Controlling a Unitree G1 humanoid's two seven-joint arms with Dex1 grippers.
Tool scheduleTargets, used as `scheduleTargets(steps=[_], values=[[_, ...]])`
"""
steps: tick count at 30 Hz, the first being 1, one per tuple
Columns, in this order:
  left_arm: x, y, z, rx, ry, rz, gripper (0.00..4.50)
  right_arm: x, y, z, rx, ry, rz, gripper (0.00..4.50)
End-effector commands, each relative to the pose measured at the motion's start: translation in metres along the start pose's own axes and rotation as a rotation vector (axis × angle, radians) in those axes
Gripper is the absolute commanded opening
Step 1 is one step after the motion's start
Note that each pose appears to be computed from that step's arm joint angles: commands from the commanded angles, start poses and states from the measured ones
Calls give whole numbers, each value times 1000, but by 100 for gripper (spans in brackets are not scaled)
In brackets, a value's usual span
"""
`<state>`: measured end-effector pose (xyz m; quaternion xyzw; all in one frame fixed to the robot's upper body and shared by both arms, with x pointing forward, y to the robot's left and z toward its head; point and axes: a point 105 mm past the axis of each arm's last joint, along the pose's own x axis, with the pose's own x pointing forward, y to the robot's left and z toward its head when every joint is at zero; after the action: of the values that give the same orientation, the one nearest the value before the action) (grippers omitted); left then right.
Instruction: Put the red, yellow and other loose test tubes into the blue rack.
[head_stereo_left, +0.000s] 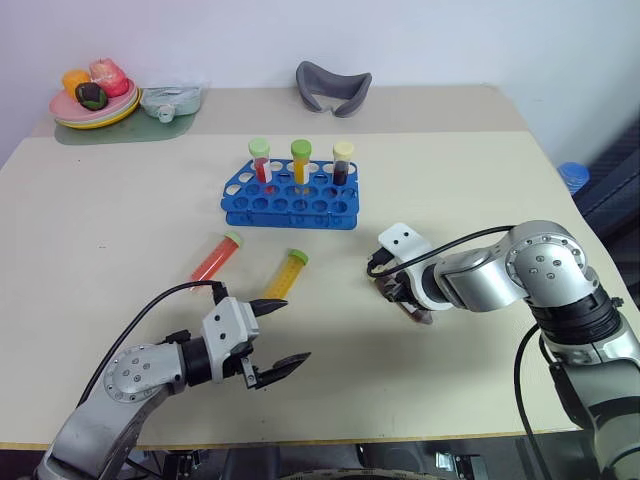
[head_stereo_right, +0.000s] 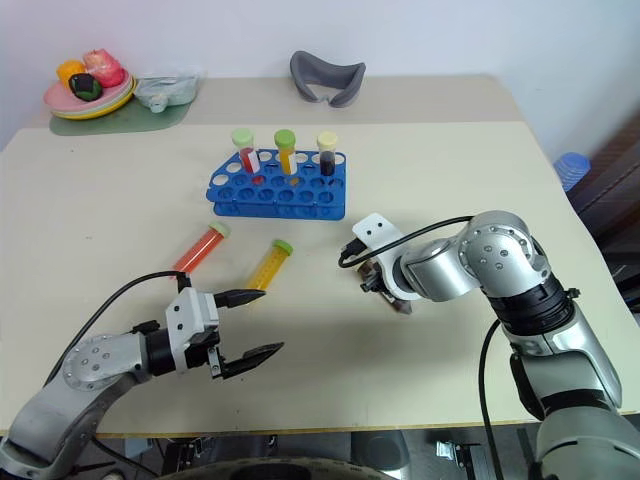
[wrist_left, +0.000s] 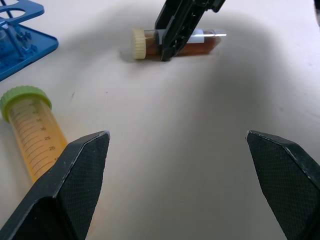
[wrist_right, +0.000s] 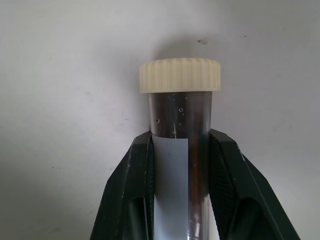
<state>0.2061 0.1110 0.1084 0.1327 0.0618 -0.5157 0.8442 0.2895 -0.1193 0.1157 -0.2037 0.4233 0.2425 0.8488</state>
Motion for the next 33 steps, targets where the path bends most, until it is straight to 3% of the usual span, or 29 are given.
scheduleTargets(steps=[1,7,11,14,20,33], values=[[-2,1,4,16,-24,15,450,-9,0,20,-24,-100,-26,96],[-8,19,8,-14,-78,153,450,-60,15,104,3,-731,89,96],[-4,38,16,-31,-151,281,450,-64,3,136,100,-1004,61,96],[-1,53,21,-19,-186,374,450,-57,-4,153,83,-1157,-53,96],[4,65,33,-2,-227,457,450,-42,-6,160,89,-1295,-122,96],[4,68,43,-24,-253,492,450,-12,-9,159,136,-1344,-142,96]])
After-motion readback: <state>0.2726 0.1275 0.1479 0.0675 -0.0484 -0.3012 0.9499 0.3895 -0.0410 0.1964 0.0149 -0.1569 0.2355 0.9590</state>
